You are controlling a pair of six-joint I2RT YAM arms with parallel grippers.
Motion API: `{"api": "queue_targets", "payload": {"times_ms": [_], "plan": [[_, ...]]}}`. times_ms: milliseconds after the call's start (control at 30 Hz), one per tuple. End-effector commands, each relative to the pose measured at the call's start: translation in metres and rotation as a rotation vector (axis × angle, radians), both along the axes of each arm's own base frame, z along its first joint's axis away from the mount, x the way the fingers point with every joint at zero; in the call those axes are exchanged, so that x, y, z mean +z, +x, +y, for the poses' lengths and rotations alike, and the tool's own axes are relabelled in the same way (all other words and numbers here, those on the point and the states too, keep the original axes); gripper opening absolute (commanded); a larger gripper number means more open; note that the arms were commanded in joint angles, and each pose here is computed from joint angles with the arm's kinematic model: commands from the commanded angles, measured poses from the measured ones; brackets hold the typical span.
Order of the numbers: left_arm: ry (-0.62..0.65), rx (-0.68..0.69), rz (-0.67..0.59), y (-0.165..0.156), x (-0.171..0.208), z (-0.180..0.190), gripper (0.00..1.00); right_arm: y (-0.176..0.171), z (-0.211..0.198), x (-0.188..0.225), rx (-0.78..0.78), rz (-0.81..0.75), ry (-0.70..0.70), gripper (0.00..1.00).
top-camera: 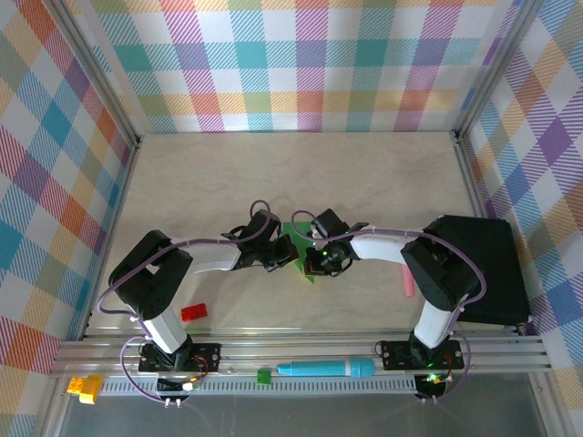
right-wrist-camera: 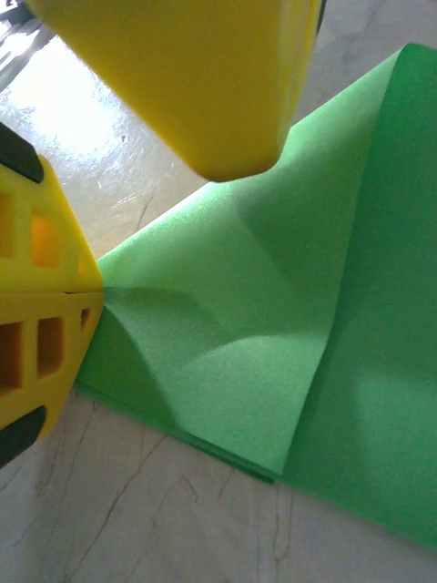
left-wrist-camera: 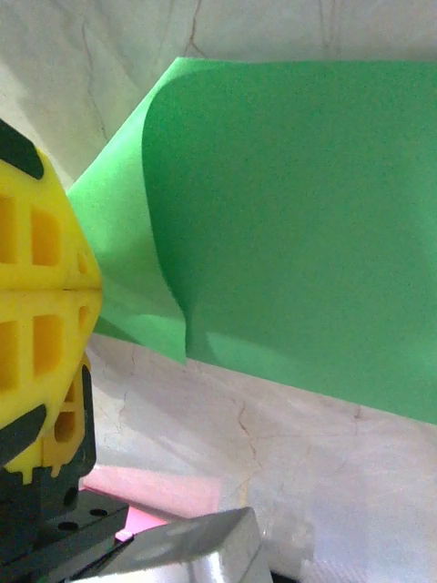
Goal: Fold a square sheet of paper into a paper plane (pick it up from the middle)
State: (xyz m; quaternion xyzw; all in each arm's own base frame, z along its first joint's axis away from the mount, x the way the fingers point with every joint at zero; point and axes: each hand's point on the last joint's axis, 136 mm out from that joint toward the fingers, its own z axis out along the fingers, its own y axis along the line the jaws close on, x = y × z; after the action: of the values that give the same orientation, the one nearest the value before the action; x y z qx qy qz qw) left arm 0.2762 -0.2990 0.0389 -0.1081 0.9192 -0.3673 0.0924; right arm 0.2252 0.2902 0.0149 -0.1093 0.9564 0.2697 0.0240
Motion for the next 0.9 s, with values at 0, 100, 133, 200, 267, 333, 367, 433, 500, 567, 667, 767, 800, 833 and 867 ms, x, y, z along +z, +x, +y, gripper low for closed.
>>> {"api": "queue_targets", "payload": {"times_ms": [0,100,133,200,267,333,367,433,500,567,667,767,800,833,867], "plan": [[-0.031,-0.051,-0.015,-0.005,-0.004,-0.012,0.05,-0.015,-0.021,-0.027,-0.025,0.085,-0.119,0.00],[-0.036,-0.064,-0.012,-0.006,-0.010,-0.015,0.05,-0.017,-0.022,-0.028,-0.024,0.091,-0.125,0.00],[-0.037,-0.069,-0.011,-0.007,-0.011,-0.016,0.05,-0.017,-0.023,-0.028,-0.024,0.092,-0.126,0.00],[-0.030,-0.073,-0.008,-0.007,-0.015,-0.016,0.05,-0.018,-0.024,-0.029,-0.025,0.098,-0.133,0.00],[-0.012,-0.073,-0.004,-0.008,-0.020,-0.013,0.05,-0.019,-0.026,-0.031,-0.025,0.103,-0.140,0.00],[0.010,-0.069,0.000,-0.008,-0.023,-0.010,0.05,-0.021,-0.027,-0.033,-0.026,0.108,-0.147,0.00],[0.028,-0.066,0.005,-0.009,-0.026,-0.007,0.05,-0.022,-0.029,-0.034,-0.027,0.112,-0.156,0.00],[0.069,-0.059,0.010,-0.009,-0.032,-0.001,0.05,-0.024,-0.032,-0.037,-0.026,0.119,-0.170,0.00],[0.105,-0.053,0.012,-0.009,-0.036,0.005,0.05,-0.028,-0.038,-0.042,-0.024,0.126,-0.196,0.00],[0.138,-0.046,0.013,-0.009,-0.039,0.011,0.05,-0.033,-0.046,-0.048,-0.019,0.137,-0.229,0.00],[0.163,-0.035,0.020,-0.006,-0.044,0.018,0.05,-0.042,-0.060,-0.057,-0.010,0.155,-0.286,0.00],[0.172,-0.021,0.019,0.001,-0.045,0.023,0.07,-0.049,-0.073,-0.063,-0.006,0.170,-0.321,0.00],[0.174,-0.015,0.020,0.003,-0.045,0.026,0.07,-0.051,-0.076,-0.065,-0.006,0.174,-0.329,0.00],[0.176,-0.010,0.019,0.006,-0.045,0.028,0.08,-0.053,-0.080,-0.066,-0.006,0.178,-0.335,0.00],[0.177,-0.004,0.018,0.011,-0.044,0.031,0.09,-0.054,-0.082,-0.066,-0.005,0.180,-0.339,0.00]]}}
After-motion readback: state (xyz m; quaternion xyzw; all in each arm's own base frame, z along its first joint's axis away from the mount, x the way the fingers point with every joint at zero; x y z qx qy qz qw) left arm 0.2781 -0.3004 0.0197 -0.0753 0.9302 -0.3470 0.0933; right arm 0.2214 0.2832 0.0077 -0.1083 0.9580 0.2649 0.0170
